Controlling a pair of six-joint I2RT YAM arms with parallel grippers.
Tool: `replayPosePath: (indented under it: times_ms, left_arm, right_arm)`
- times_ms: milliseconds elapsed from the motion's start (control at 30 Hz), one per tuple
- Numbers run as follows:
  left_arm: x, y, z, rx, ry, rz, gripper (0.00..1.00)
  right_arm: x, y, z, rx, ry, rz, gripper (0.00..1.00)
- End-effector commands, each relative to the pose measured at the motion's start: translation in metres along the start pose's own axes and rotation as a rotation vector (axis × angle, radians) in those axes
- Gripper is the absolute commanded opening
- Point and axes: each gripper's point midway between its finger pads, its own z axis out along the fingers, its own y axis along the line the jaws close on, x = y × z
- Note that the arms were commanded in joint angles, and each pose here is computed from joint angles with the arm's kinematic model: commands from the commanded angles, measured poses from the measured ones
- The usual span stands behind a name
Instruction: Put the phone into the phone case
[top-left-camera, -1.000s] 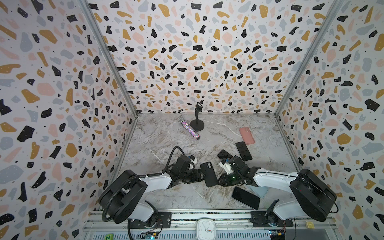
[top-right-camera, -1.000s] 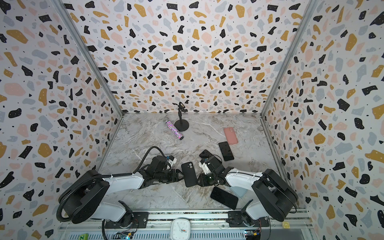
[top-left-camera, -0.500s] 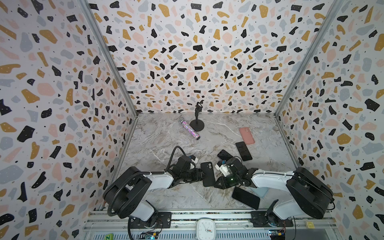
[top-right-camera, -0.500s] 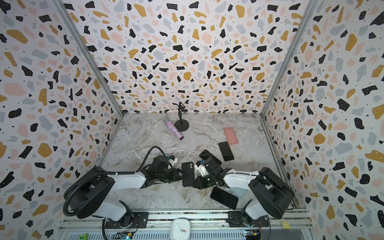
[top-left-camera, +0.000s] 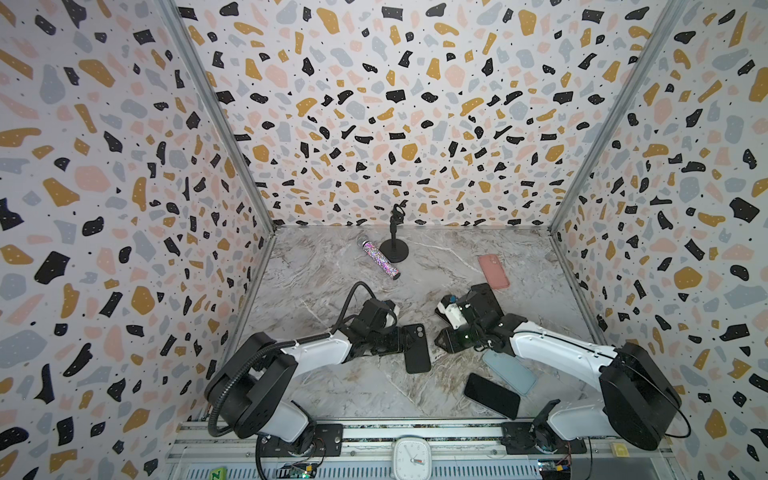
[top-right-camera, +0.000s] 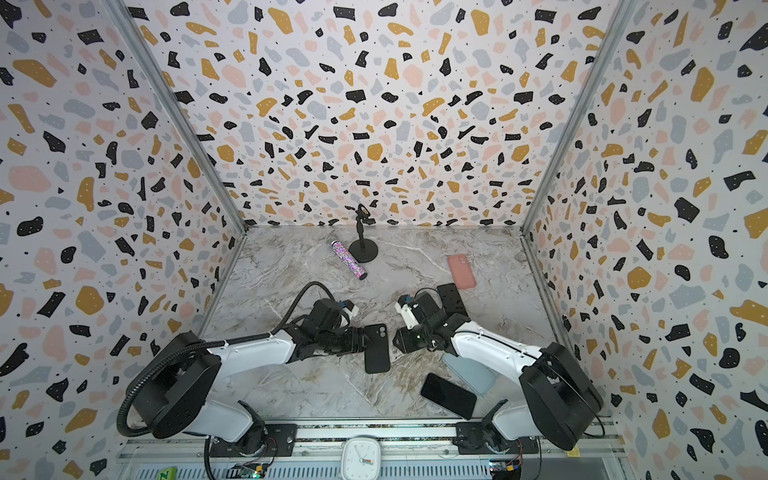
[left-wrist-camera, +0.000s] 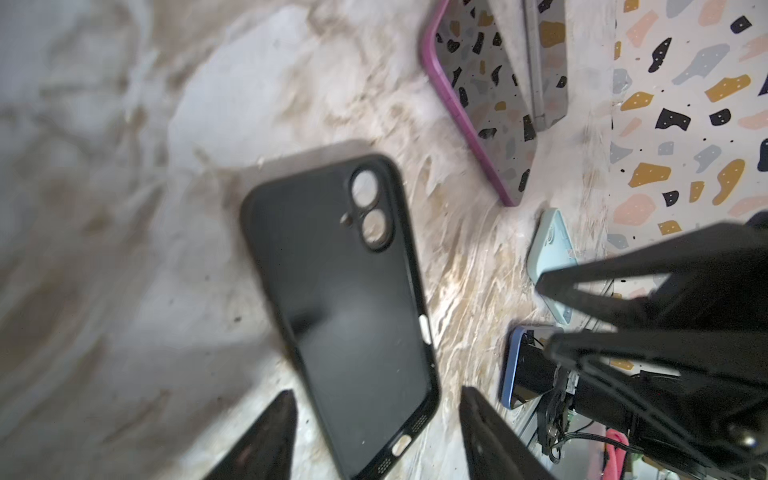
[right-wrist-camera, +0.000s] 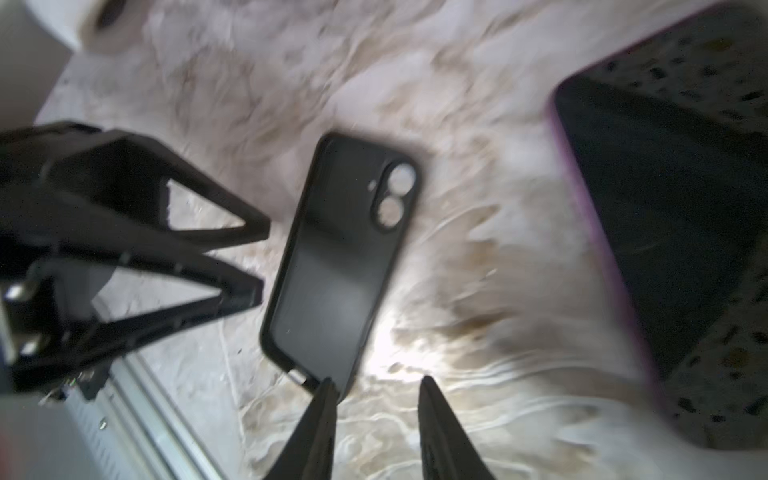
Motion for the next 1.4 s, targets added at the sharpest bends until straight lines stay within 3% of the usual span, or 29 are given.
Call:
replayPosePath:
  times_ms: [0,100,267,533,1000,1367]
  left_arm:
    - [-0.009,-0.005,0.003,-0.025,0.031,0.060,0.73]
    - [-0.022,-0.013,0.007,-0.016,0.033,0.081,0.82]
    - [-0.036,-0.016,0.014,-0.014,0.045,0.094,0.88]
    - [-0.038,-0.014,0.024,-0.005,0.069,0.093,0.89]
    - [-0.035,-0.015,0.026,0.020,0.069,0.070,0.90]
    - [-0.033,-0.020,0.022,0.047,0.063,0.059,0.90]
  right_arm:
    - [-0.007,-0.044,-0.013,0.212,0.032,-0.060,0.40]
    - [-0.018,-0.067,-0.011,0.270,0.043,-0.060,0.44]
    - [-0.020,-0.093,0.001,0.287,0.095,-0.037,0.52]
    - [-0.017,-0.105,0.017,0.284,0.134,-0.050,0.76]
    - [-0.010,-0.111,0.035,0.259,0.176,-0.058,0.98]
    - [0.007,-0.099,0.040,0.278,0.217,-0.083,0.97]
